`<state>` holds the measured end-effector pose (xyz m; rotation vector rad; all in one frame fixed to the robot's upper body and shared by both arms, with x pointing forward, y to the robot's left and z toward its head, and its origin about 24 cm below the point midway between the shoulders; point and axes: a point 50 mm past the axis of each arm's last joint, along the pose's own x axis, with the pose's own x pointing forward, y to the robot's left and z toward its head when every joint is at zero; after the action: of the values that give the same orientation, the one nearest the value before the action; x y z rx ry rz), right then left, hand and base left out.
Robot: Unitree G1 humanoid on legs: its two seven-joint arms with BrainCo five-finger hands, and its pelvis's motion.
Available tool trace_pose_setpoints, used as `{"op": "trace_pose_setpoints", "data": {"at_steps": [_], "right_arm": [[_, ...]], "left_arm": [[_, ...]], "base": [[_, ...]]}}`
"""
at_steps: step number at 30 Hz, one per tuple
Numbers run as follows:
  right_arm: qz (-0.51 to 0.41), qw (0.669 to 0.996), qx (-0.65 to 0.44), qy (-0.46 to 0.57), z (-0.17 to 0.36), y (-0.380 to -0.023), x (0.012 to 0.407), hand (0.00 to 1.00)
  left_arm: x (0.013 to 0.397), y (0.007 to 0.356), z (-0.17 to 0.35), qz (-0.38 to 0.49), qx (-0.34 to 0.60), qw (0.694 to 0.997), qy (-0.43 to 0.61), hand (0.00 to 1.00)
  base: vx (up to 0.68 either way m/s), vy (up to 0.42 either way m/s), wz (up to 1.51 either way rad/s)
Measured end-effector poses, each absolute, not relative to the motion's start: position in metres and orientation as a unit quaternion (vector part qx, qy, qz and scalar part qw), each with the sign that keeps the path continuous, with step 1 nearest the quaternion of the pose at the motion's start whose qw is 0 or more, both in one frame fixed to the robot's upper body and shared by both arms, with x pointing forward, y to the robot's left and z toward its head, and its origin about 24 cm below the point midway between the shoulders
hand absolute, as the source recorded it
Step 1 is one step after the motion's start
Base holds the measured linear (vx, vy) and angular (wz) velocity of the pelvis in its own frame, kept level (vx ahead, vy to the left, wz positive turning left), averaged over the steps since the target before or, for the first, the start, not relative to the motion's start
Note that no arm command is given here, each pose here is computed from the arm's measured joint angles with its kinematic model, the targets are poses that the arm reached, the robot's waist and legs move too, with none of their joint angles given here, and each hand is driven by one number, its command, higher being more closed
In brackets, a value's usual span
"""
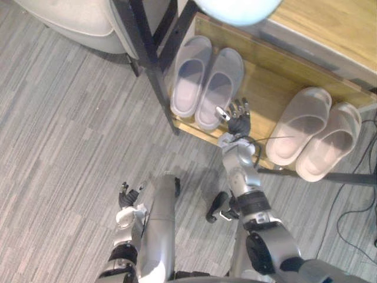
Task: Organize the slippers on the shoe rack
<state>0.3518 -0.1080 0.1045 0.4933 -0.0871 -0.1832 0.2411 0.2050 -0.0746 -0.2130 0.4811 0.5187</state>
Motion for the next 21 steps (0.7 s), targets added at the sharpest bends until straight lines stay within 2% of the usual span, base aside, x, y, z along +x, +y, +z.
{"op": "trace_pose_setpoints", "data": {"at_steps": [8, 14, 17, 21], "right_arm": [[-0.093, 0.988, 0.127, 0.009, 0.046, -0.133, 0.309, 0.00], [-0.048, 0.995, 0.051, 0.072, 0.003, -0.125, 0.270, 0.00], [-0.014, 0.992, 0.004, 0.127, -0.026, -0.120, 0.252, 0.00], [0.011, 0.970, -0.081, 0.228, -0.072, -0.134, 0.220, 0.00]], "left_arm": [[0.222, 0.198, -0.089, 0.214, -0.081, 0.937, 0.263, 0.00], [0.203, 0.195, -0.105, 0.158, -0.026, 0.938, 0.307, 0.00], [0.190, 0.197, -0.115, 0.130, 0.005, 0.932, 0.338, 0.00], [0.169, 0.188, -0.129, 0.097, 0.022, 0.920, 0.379, 0.00]], "base": [[0.05, 0.021, -0.17], [0.08, 0.027, -0.13], [0.14, 0.012, -0.09], [0.14, 0.022, -0.20]]}}
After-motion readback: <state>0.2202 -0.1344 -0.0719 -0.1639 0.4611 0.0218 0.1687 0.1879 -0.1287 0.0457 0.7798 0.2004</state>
